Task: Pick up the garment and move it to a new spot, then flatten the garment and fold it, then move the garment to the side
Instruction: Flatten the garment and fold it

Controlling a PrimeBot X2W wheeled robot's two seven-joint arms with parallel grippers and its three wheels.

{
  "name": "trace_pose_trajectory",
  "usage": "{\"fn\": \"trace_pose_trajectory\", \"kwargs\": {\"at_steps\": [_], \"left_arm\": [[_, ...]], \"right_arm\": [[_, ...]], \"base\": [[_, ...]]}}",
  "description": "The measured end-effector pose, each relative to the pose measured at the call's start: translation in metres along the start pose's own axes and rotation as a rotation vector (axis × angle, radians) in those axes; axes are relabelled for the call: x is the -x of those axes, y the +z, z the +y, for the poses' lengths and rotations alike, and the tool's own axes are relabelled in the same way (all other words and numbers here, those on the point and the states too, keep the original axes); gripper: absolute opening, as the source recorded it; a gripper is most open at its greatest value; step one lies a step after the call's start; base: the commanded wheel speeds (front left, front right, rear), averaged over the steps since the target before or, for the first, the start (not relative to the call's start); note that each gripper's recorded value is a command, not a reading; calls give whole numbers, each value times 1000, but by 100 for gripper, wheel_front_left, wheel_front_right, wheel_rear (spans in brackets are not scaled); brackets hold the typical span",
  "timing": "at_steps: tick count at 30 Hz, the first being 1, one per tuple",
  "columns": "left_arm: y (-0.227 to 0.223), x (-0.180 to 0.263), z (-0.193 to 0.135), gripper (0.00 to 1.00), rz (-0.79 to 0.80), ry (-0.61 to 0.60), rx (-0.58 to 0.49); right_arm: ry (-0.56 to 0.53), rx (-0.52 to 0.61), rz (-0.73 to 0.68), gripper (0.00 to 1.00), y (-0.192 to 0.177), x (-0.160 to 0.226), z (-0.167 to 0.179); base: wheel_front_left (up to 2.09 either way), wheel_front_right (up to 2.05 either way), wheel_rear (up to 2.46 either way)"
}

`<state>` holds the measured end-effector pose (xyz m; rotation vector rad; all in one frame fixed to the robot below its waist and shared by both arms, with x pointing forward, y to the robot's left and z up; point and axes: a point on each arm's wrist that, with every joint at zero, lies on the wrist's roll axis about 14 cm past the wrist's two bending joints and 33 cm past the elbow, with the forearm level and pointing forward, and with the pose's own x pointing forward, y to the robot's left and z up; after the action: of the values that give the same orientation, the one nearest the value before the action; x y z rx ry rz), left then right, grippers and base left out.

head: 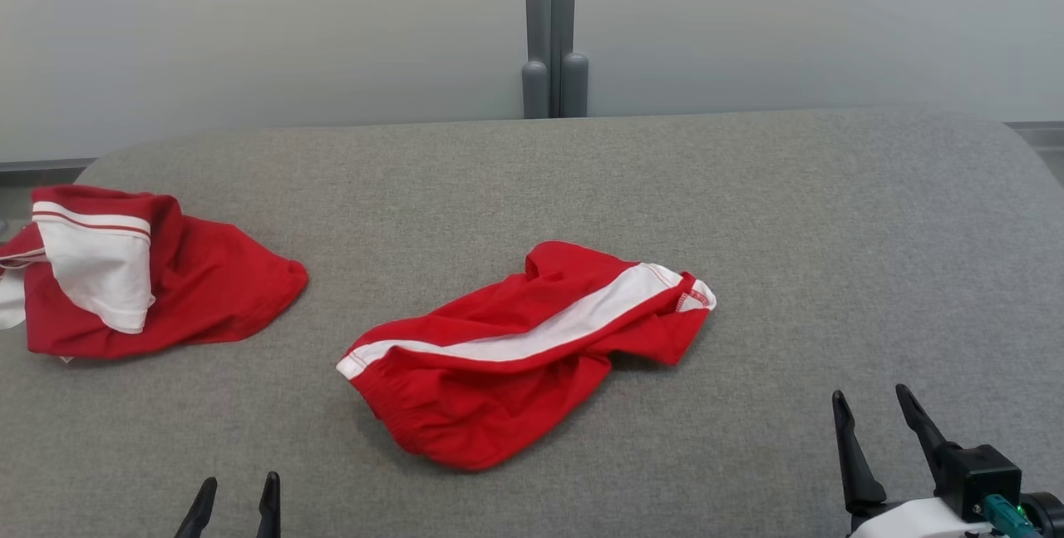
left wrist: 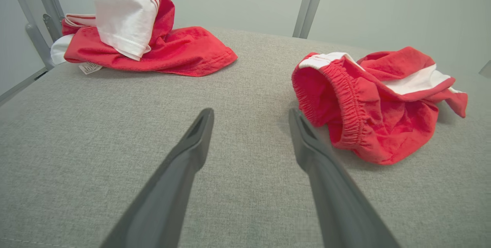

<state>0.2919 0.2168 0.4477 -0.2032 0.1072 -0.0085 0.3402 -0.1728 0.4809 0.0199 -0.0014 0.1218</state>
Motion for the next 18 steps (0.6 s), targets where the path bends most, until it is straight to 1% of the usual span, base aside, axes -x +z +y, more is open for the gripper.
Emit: {"fn": "trace_pose_trajectory", "kwargs": {"at_steps": [10, 13, 15, 18], "left_arm": [[-2, -1, -1, 100, 10, -7, 0], [-7, -3, -3, 100, 25, -10, 4], [-6, -9, -5, 100, 38, -6, 28], [1, -23, -8, 100, 69, 17, 78]], "right_arm": [[7, 3, 4, 100, -1, -1, 1], [1, -21, -7, 100, 2, -9, 0], [32, -20, -9, 100, 3, -18, 7], [121, -6, 20, 100, 0, -38, 25]], "base": [[0, 0, 0], [0, 0, 0], [0, 0, 0], [0, 0, 0]]}}
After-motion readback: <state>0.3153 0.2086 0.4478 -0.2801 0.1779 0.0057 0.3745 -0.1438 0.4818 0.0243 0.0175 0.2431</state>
